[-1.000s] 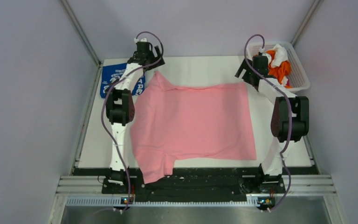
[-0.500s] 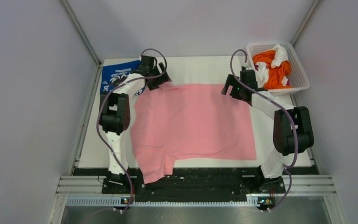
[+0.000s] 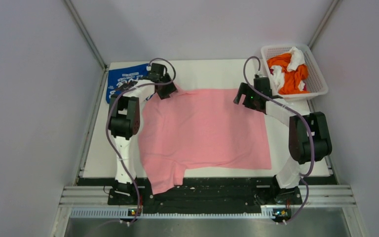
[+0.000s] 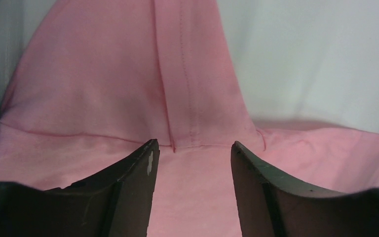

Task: Fold and stack the t-shirts
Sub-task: Flatten out the tshirt

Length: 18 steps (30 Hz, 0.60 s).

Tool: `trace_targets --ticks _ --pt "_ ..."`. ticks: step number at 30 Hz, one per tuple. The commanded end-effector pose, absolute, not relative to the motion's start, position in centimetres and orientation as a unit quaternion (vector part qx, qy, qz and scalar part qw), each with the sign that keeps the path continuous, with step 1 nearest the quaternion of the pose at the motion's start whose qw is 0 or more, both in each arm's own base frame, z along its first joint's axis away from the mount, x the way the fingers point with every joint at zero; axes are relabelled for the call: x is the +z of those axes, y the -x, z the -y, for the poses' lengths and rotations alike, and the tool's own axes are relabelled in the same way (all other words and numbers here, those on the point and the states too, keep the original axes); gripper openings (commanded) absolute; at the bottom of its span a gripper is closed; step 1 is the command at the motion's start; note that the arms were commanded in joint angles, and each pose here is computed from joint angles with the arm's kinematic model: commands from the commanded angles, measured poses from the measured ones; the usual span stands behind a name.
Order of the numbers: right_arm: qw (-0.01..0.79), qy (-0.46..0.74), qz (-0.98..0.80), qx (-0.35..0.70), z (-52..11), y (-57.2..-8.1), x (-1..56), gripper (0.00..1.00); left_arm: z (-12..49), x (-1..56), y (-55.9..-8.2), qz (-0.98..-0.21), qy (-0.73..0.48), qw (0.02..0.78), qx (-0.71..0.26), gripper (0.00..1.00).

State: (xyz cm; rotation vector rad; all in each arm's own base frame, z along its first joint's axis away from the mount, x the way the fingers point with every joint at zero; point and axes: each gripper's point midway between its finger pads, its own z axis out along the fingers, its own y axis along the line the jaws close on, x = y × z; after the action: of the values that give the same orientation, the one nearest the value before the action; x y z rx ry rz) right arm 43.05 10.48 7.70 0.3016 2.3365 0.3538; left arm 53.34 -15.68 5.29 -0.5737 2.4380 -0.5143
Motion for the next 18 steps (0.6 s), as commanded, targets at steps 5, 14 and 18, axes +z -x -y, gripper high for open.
trace_targets --ticks 5,14,18 --pt "0.370 -0.117 -0.911 0.139 -10.6 -43.7 6.7 0.97 16.0 5.5 -54.9 -0.905 0.221 0.300 -0.204 0.50" --pt "0.370 -0.118 -0.912 0.130 -10.3 -43.7 6.5 0.97 16.7 5.1 -55.7 -0.902 0.221 0.300 -0.217 0.33" --pt "0.366 -0.119 -0.914 0.128 -10.3 -43.7 6.1 0.97 17.1 5.9 -56.3 -0.896 0.219 0.308 -0.231 0.27"
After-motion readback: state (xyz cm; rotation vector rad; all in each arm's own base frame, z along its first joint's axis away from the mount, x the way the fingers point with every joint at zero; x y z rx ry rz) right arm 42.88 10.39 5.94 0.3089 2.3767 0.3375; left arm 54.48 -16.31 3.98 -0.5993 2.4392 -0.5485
